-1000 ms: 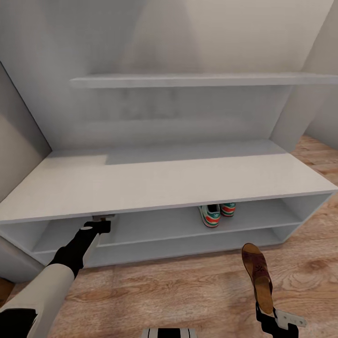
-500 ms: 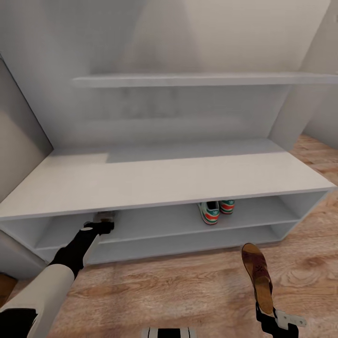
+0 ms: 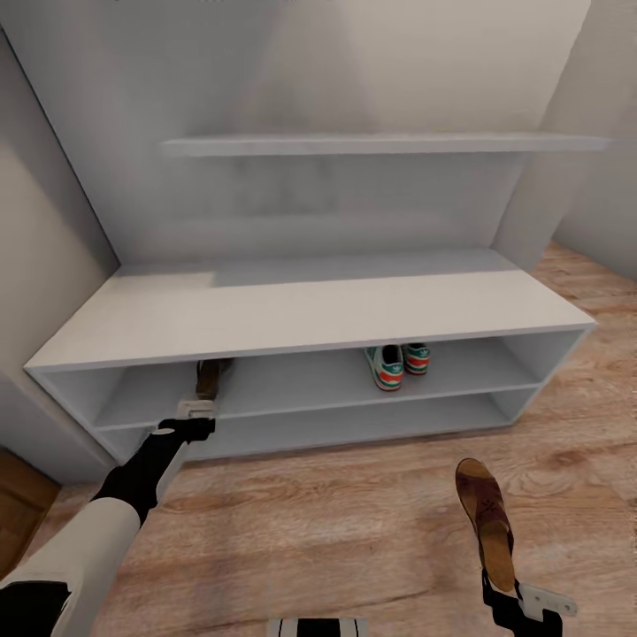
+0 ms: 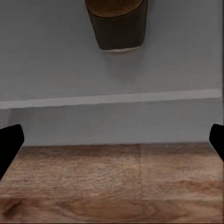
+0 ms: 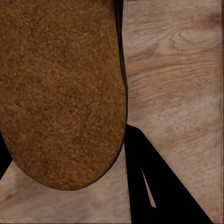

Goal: Pick up the two gym shoes and the two sandals from the corridor floor and place them onto the hallstand (shoe rack) in the corridor, making sure they are on the rack and not on the floor. Arrange them so the two gym shoes are next to each other and the two sandals are next to each other.

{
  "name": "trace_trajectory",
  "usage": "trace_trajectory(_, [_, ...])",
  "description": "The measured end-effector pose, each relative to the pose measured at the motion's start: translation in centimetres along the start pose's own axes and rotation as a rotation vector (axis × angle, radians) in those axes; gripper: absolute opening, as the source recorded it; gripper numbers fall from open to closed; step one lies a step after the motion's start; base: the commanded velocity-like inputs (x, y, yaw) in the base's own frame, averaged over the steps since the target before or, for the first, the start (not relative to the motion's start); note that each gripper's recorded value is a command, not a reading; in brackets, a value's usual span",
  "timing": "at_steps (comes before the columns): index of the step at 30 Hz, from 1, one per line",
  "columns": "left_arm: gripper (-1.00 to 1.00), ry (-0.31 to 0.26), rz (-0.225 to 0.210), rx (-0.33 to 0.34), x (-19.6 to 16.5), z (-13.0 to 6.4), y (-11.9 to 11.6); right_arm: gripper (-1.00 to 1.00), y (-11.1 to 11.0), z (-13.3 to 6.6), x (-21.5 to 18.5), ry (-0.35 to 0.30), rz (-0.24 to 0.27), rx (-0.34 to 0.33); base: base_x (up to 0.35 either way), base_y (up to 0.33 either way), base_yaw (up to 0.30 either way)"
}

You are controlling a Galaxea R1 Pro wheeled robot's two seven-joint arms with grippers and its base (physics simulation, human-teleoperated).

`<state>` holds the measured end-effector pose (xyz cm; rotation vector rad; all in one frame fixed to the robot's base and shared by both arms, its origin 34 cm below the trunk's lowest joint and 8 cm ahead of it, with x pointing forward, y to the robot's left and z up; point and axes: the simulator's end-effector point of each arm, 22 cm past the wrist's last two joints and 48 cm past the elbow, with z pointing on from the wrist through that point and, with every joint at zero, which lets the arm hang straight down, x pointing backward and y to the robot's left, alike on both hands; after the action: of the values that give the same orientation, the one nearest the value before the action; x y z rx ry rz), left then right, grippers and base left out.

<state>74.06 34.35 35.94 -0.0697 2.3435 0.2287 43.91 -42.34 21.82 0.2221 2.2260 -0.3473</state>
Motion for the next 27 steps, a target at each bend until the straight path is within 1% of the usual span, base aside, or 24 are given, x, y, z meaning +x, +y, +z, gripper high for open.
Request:
trace_trajectory(5, [1.0, -0.001, -0.007, 0.009, 0.2, 0.0, -0.2, -1.0, 0.0, 0.0, 0.0, 0.0, 0.0, 0.0, -0.335, 0.0, 0.0])
trace_trajectory(10, [1.0, -0.029, -0.013, 0.014, 2.6, -0.2, -0.3, -1.0, 0.0, 0.0, 0.0, 0.0, 0.0, 0.0, -0.335, 0.0, 0.0])
trace_trajectory(16, [1.0, -0.02, -0.008, 0.029, 7.5, -0.8, -0.4, -1.0, 0.0, 0.0, 0.0, 0.001, 0.0, 0.0, -0.335, 0.0, 0.0])
trace_trajectory(18, [1.0, -0.02, -0.008, 0.042, 9.5, -1.1, -0.5, -1.0, 0.0, 0.0, 0.0, 0.001, -0.001, 0.0, -0.335, 0.0, 0.0])
trace_trajectory(20, [1.0, -0.025, -0.01, 0.054, 10.7, -1.4, -0.6, -1.0, 0.0, 0.0, 0.0, 0.001, -0.001, -0.001, -0.335, 0.0, 0.0])
trace_trajectory(23, [1.0, -0.031, -0.012, 0.089, 13.8, -2.3, -0.4, -1.0, 0.0, 0.0, 0.1, 0.001, -0.001, 0.0, -0.335, 0.0, 0.0])
trace_trajectory(25, [1.0, -0.03, -0.017, 0.131, 16.9, -3.4, 0.5, -1.0, 0.0, 0.0, 0.1, 0.002, -0.002, -0.002, -0.336, 0.0, 0.0])
trace_trajectory(27, [1.0, -0.03, -0.027, 0.159, 18.4, -4.0, 1.2, -1.0, 0.1, 0.0, 0.1, 0.001, -0.002, -0.002, -0.321, 0.0, 0.0])
